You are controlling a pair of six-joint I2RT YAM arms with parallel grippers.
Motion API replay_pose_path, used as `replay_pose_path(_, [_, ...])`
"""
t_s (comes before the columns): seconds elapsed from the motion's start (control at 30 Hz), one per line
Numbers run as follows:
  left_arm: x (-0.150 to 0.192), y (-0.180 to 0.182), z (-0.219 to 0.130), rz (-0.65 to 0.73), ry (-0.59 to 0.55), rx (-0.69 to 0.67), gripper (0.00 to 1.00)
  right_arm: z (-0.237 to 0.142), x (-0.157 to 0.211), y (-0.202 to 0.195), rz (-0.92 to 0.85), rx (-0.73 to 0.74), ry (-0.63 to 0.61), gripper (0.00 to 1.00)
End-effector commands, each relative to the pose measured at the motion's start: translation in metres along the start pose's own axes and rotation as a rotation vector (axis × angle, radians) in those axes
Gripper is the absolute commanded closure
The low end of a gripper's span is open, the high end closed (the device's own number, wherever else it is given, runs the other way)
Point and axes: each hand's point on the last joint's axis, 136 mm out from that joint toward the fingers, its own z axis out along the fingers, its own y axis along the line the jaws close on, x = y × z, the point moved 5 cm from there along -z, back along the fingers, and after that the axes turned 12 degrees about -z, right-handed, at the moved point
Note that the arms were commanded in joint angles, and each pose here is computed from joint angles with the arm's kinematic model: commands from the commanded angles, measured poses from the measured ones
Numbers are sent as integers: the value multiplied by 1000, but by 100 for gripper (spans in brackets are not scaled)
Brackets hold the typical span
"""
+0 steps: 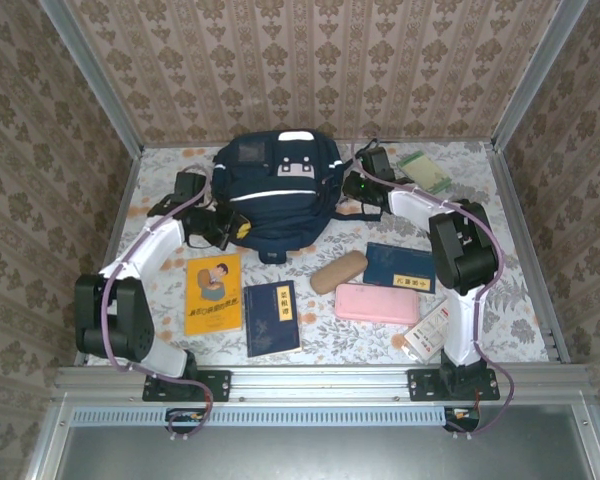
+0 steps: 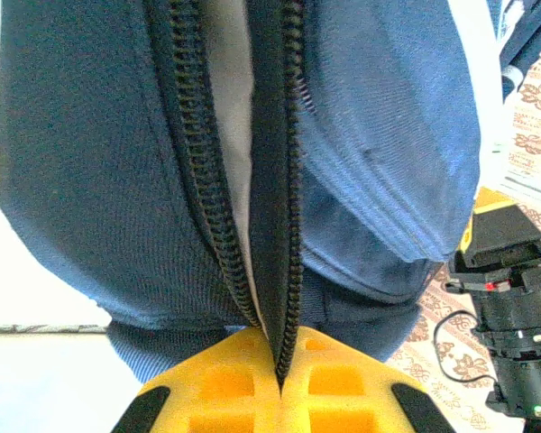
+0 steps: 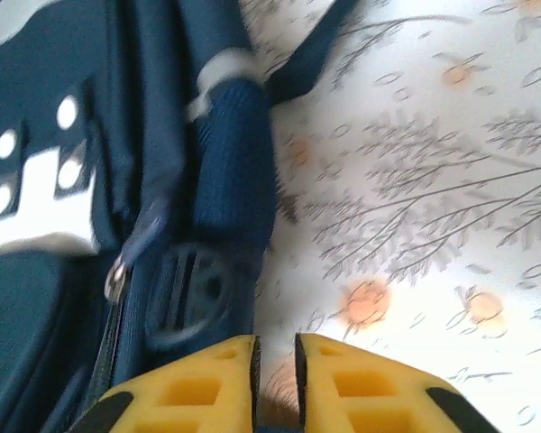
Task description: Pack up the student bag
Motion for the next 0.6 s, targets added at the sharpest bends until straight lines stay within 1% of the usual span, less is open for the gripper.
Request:
replay_pose_path(0.0, [9,-19,12,74,41,31,100,1,-16,-20,30,62,-8,61])
replay_pose_path(0.1, [11,-26,37,44,56,66,100,-8,-17,-20,9,82,-1,45])
replay_pose_path(0.17, [19,-37,50,59,83,76,100,-18,-17,-22,-20,118,9,39])
replay_pose_path(0.23, [31,-49,57,112,103,77,100,-34,-19,-22,-66,161,16,35])
replay_pose_path(0.27, [35,-53,58,139,104,77,94,-44,-19,-20,-97,179,20,32])
replay_pose_path(0.3, [41,-56,59,163,110,77,88,-53,-19,-17,-125,196,28,32])
replay_pose_path(0.4, [53,-58,54,260,125,87,74,-79,-15,-10,-174,215,39,31])
replay_pose_path(0.47, [60,-60,42,408,91,85,64,-93,-10,-5,-194,212,37,32])
replay_pose_path(0.5, [63,-60,33,493,48,56,60,-99,-7,-4,-197,203,39,32])
replay_pose_path(0.57, [67,-59,19,632,6,20,53,-109,-1,-2,-186,183,46,34])
